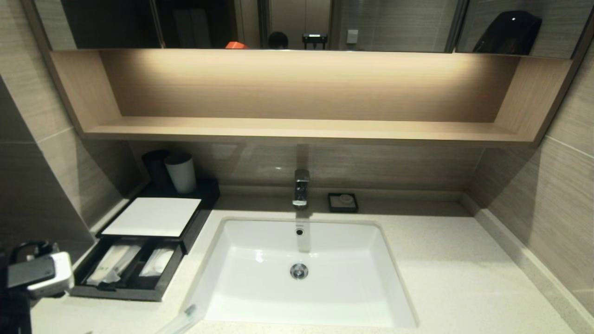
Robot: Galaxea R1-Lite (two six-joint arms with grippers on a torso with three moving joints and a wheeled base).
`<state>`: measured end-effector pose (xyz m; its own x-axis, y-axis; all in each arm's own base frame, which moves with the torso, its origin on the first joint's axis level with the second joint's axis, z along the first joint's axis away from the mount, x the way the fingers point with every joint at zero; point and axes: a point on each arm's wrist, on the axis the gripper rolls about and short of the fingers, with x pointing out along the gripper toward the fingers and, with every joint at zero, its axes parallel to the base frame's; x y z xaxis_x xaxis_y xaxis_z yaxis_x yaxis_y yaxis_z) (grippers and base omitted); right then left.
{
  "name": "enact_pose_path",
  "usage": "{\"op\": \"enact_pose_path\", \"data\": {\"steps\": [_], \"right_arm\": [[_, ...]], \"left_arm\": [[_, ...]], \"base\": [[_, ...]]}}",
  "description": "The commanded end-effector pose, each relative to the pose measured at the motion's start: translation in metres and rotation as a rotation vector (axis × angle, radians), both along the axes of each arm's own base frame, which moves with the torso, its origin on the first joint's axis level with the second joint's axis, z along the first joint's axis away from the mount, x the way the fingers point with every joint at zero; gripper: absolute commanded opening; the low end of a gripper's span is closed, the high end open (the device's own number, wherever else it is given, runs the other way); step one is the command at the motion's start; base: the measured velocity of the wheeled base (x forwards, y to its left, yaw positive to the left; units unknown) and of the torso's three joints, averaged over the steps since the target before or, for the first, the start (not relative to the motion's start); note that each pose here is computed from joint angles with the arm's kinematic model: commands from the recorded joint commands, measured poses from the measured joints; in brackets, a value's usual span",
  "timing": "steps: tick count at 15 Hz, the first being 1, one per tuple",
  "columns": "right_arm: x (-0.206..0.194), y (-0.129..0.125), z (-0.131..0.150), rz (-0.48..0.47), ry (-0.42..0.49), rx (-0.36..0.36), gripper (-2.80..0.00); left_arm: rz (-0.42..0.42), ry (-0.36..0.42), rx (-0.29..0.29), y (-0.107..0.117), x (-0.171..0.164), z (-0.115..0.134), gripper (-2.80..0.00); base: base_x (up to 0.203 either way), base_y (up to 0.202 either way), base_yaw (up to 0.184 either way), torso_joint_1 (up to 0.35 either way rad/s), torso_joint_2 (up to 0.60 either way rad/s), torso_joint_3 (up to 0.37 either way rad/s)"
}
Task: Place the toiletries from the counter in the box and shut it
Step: Pick up the bathroom toiletry
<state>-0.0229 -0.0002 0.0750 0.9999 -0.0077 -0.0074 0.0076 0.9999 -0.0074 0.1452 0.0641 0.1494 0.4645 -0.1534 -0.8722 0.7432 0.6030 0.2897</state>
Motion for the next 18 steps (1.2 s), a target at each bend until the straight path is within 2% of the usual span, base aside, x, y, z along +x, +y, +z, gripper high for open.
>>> {"op": "enact_pose_path", "data": {"steps": [1, 3, 7, 9, 13, 18], "right_arm": [[0.0, 0.0, 0.0, 0.0, -0.001, 0.0, -2.8], [0.0, 0.0, 0.0, 0.0, -0.001, 0.0, -2.8], [0.0, 0.0, 0.0, 0.0, 0.0, 0.0, -2.8], [0.0, 0.0, 0.0, 0.0, 0.0, 0.0, -2.8], [0.0, 0.0, 0.0, 0.0, 0.0, 0.0, -2.8], [0.0, 0.0, 0.0, 0.0, 0.0, 0.0, -2.8]], "left_arm": [[-0.038, -0.027, 0.026, -0.002, -0.002, 0.003, 0.0], [-0.074, -0.041, 0.049, -0.001, 0.0, 0.005, 0.0], [-0.106, -0.06, 0.03, -0.003, 0.001, 0.013, 0.0], [-0.117, -0.008, 0.001, -0.006, -0.006, 0.015, 0.0], [-0.099, 0.03, -0.022, -0.007, -0.007, 0.02, 0.0], [-0.157, 0.099, -0.048, -0.01, 0.017, 0.014, 0.0]], "base": [[0.0, 0.0, 0.0, 0.0, 0.0, 0.0], [0.0, 0.0, 0.0, 0.0, 0.0, 0.0], [0.0, 0.0, 0.0, 0.0, 0.0, 0.0], [0.0, 0.0, 0.0, 0.0, 0.0, 0.0], [0.0, 0.0, 0.0, 0.0, 0.0, 0.0], [0.0, 0.0, 0.0, 0.0, 0.0, 0.0]]}}
